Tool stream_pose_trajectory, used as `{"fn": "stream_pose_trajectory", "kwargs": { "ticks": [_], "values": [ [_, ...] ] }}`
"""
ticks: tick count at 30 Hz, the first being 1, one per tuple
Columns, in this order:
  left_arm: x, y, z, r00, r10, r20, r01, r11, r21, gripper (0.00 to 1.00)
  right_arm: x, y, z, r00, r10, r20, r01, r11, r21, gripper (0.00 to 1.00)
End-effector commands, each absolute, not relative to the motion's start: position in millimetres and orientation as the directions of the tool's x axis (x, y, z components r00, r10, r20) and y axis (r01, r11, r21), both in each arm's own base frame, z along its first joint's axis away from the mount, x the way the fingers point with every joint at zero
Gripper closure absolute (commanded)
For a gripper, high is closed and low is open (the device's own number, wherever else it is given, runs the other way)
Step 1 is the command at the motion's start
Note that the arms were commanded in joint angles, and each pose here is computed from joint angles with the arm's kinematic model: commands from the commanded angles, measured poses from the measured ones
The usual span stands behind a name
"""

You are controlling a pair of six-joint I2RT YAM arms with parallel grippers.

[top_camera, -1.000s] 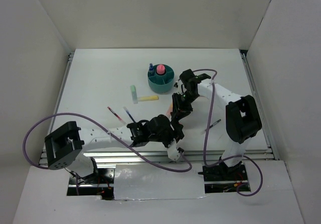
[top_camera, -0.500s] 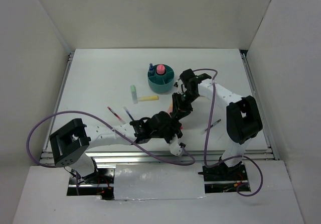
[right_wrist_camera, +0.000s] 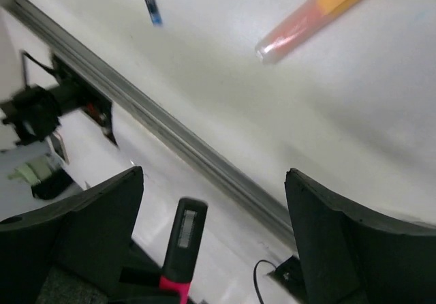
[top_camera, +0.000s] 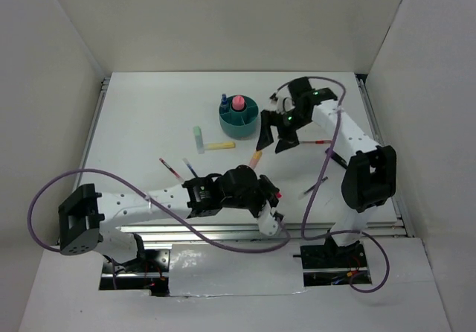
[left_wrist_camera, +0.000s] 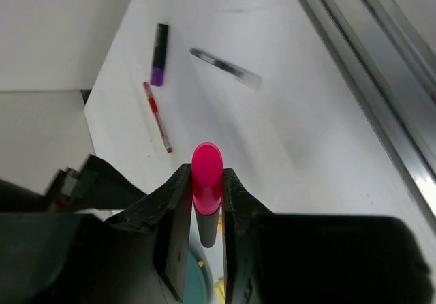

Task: Sort the stationery into containers
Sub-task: Place the stationery into the container

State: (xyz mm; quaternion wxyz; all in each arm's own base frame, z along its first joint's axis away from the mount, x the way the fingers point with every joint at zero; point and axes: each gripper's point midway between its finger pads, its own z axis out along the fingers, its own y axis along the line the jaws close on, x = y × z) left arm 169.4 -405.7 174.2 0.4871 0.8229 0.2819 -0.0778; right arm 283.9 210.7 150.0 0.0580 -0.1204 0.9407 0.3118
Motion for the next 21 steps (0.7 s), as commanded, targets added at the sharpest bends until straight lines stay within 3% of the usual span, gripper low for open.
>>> {"fn": "stream_pose_trajectory", "kwargs": {
  "ticks": [1,4,9,12,17,21],
  "values": [
    [178.4,-422.7,250.3,0.629,0.404,-0.665,0.749,-0.083,0.658,1.0,323.1,169.8,213.6,-0.939,-0.093,-0.33,-0.29,0.73,0.619,0.09],
    [230.4,-428.0,293.0,0.403,0.392,-0.827,0.848,0.179,0.499,1.0,351.5,141.4,260.0,-0.904,0.011,-0.427,-0.295,0.705,0.644,0.08],
    [359.0,-401.9,358.4,0.198,0.222,-0.955,0.797,0.53,0.288,1.0,375.3,83.3,289.0,-0.851,0.17,-0.497,-0.248,0.705,0.665,0.08],
    [417.4,-384.8,397.5,0.222,0.067,-0.973,0.779,0.588,0.218,1.0,369.4,71.7,274.6,-0.871,0.201,-0.448,-0.203,0.683,0.701,0.08],
    [489.4,-352.9,409.4,0.184,-0.136,-0.974,0.785,0.617,0.061,1.0,356.6,67.5,251.6,-0.897,0.224,-0.382,-0.156,0.649,0.745,0.1],
    [529.5,-346.9,378.8,0.184,-0.115,-0.976,0.778,0.624,0.073,1.0,351.6,64.7,243.2,-0.897,0.211,-0.389,-0.166,0.653,0.739,0.1]
  ]
}}
